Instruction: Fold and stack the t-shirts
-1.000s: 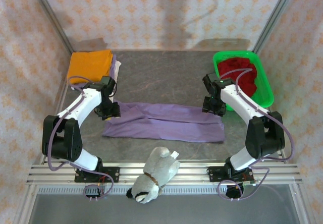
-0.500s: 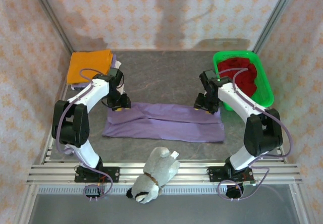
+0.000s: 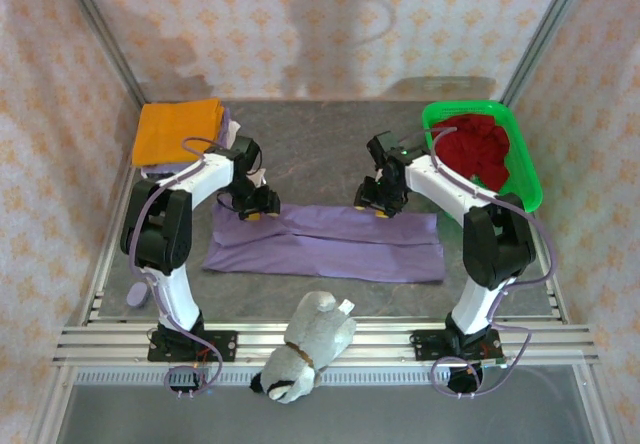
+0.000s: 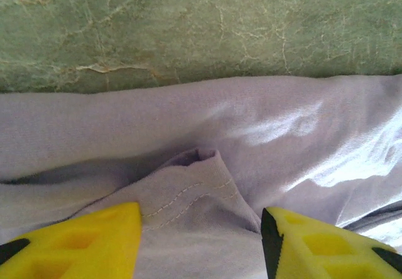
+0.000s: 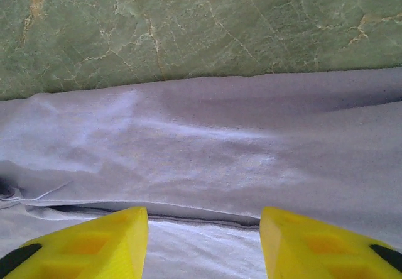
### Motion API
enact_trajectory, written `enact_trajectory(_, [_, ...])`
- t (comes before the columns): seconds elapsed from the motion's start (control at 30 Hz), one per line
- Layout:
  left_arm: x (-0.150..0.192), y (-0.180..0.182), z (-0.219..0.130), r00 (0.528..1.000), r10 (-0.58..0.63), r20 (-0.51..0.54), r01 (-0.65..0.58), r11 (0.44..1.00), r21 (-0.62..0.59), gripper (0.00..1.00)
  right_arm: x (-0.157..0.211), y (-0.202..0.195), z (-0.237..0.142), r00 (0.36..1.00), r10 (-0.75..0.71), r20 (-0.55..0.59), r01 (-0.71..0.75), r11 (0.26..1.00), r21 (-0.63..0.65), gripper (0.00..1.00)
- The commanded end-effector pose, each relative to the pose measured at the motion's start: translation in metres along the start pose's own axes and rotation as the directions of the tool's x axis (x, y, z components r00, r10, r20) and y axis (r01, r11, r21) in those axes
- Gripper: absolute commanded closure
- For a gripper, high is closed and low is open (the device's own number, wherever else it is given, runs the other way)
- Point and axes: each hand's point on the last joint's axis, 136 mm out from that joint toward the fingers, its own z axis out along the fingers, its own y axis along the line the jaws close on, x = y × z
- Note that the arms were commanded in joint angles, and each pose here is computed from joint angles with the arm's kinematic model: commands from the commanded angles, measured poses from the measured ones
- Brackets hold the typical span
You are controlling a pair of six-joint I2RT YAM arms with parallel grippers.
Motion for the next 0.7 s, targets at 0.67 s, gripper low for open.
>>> enact_trajectory(0.67, [-0.018,0.010,0.013,0.989,0.082,0.127,-0.049,0.967,-0.249,0.64,0.007,-0.008,-0.011,1.000,0.008,0.011,-0.008,1.000,0.016,0.50])
